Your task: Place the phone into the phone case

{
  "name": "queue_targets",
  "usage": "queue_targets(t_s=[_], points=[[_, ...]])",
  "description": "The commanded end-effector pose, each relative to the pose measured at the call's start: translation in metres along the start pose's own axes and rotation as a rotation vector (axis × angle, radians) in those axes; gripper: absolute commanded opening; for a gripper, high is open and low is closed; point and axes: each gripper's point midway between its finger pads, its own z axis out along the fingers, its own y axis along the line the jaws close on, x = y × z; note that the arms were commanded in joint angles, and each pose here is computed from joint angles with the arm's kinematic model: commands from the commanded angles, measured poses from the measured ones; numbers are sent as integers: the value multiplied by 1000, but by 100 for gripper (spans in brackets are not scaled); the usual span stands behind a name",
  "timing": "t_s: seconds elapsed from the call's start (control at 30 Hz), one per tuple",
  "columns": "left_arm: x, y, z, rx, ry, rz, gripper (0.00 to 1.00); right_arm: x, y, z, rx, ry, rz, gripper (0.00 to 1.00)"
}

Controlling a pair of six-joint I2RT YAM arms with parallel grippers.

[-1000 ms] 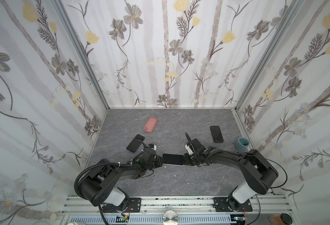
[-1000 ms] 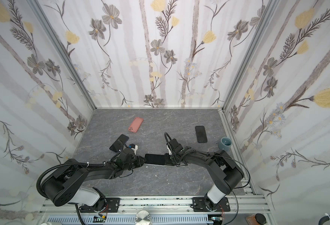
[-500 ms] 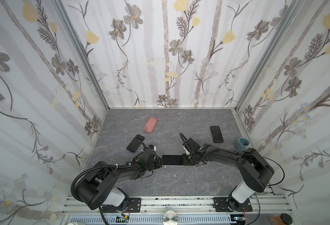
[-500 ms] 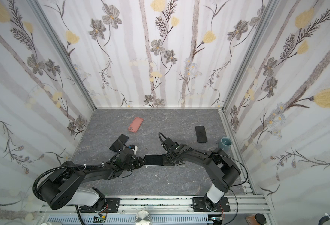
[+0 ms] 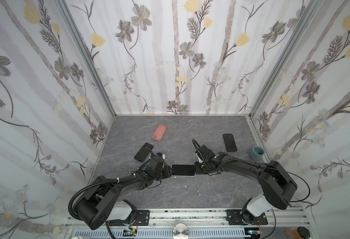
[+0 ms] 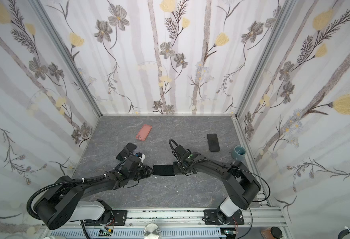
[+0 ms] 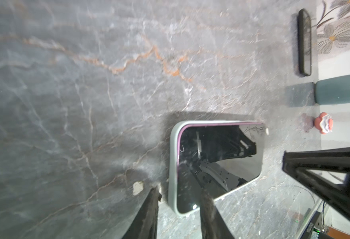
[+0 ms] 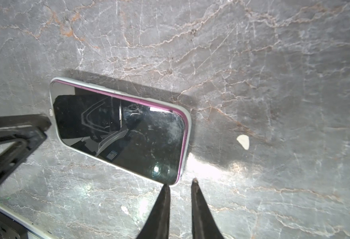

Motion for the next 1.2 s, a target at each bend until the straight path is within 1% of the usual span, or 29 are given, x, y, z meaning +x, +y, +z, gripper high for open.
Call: queue_targets(t_s=[0.0, 0.13, 0.17, 0.37, 0.73, 1.17], points=[[-18, -6, -5, -11, -44, 39, 35, -8, 10, -2, -28, -18, -19, 21], [-39, -13, -9, -7, -81, 67, 36, -18, 17, -7, -44, -44, -44, 22], [-43, -15, -10, -7, -88, 71, 37, -17, 15, 1, -31, -27, -47, 22], [-57, -15, -10, -3, -106, 79, 39, -19, 14, 10, 1, 13, -82, 25], [-62, -3, -11, -21, -87, 78, 39, -30, 22, 12, -5, 7, -113, 29], [-62, -7, -4, -3, -46, 74, 39, -38, 24, 11, 13, 7, -144, 31]])
